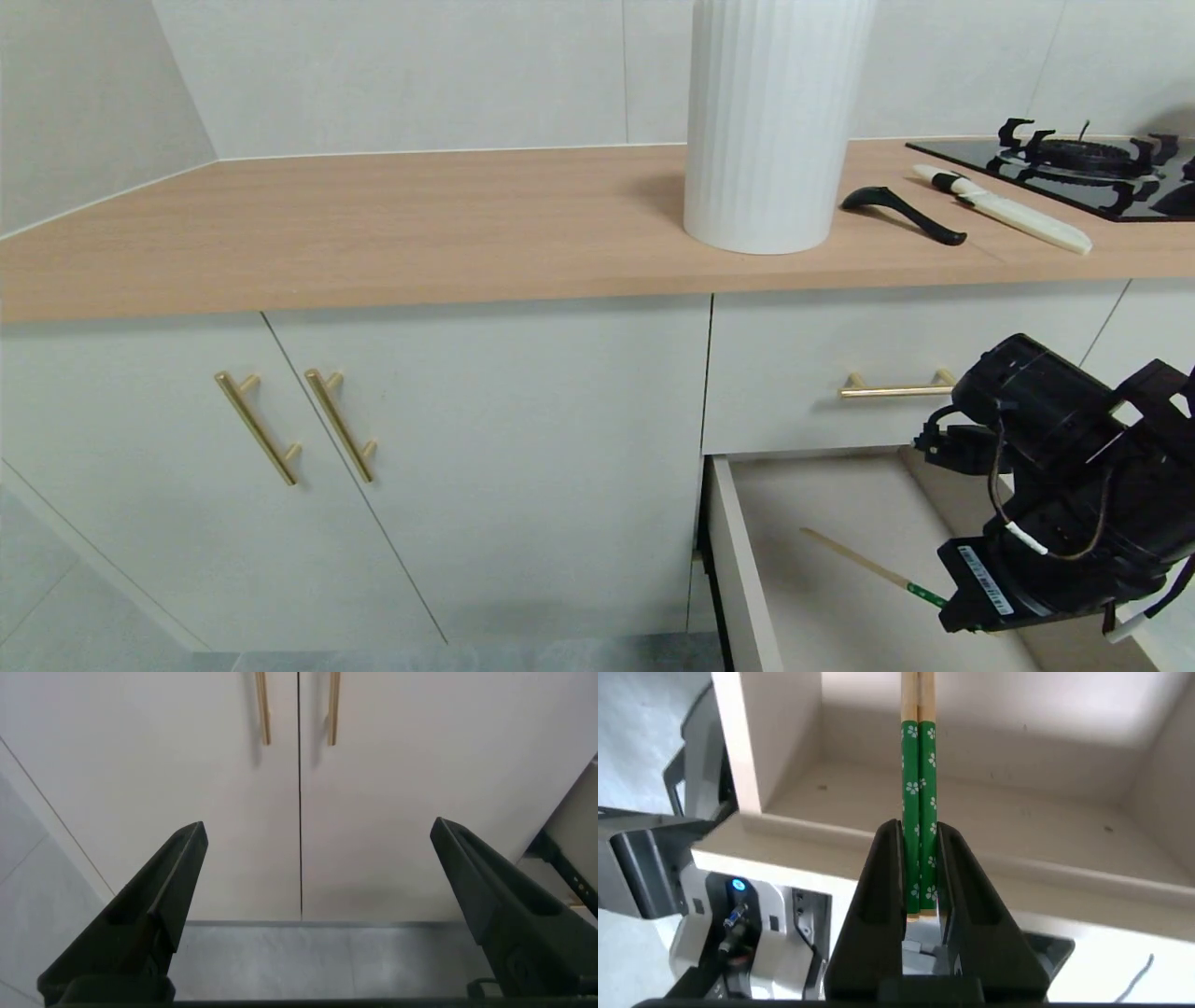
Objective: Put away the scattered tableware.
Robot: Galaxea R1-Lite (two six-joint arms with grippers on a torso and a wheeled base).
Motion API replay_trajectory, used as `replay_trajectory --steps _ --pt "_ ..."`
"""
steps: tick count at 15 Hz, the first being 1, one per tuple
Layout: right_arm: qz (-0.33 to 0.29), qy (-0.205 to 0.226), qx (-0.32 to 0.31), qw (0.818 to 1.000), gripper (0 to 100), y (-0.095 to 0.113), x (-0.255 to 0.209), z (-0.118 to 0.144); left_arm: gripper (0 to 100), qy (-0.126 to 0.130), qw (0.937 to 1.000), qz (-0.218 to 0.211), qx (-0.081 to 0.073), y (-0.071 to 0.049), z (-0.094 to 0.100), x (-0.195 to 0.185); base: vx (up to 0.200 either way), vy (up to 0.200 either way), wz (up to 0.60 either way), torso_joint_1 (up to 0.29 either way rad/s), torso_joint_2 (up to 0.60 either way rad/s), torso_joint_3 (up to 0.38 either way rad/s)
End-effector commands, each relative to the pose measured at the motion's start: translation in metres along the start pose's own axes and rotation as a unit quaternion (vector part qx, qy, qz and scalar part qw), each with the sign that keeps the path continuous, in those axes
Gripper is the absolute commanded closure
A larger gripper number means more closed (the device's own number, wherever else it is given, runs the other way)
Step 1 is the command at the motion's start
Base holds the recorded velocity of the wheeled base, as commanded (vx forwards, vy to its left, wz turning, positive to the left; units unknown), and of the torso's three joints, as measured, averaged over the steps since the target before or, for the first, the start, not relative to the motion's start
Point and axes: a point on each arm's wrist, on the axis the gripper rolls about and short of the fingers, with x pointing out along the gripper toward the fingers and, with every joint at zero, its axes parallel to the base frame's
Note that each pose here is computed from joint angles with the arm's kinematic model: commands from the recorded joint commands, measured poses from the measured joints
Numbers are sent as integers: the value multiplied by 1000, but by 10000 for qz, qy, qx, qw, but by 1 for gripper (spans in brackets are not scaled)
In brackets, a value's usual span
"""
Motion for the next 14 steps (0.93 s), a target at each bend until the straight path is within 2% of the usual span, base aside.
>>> replay_trajectory --steps 1,4,5,8,12,14 --pt "-11 -108 -4 9999 100 0 1 1 0 -6 10000 1 -1 0 0 0 0 0 0 0 0 0" --pt "-86 -663 -15 9978 100 -2 36 5 0 2 10000 9 -1 0 0 0 0 0 0 0 0 0" --pt "-176 -718 -25 9973 100 -3 52 5 0 -6 10000 1 -1 0 0 0 0 0 0 0 0 0" --pt "-395 -476 -1 9981 100 -6 94 13 0 2 10000 1 -1 0 0 0 0 0 0 0 0 0" --pt "-322 -805 95 9962 100 -13 128 16 0 -6 10000 1 -1 0 0 0 0 0 0 0 0 0" --pt "-316 -826 80 9960 100 -13 145 18 0 -6 10000 1 -1 0 0 0 0 0 0 0 0 0"
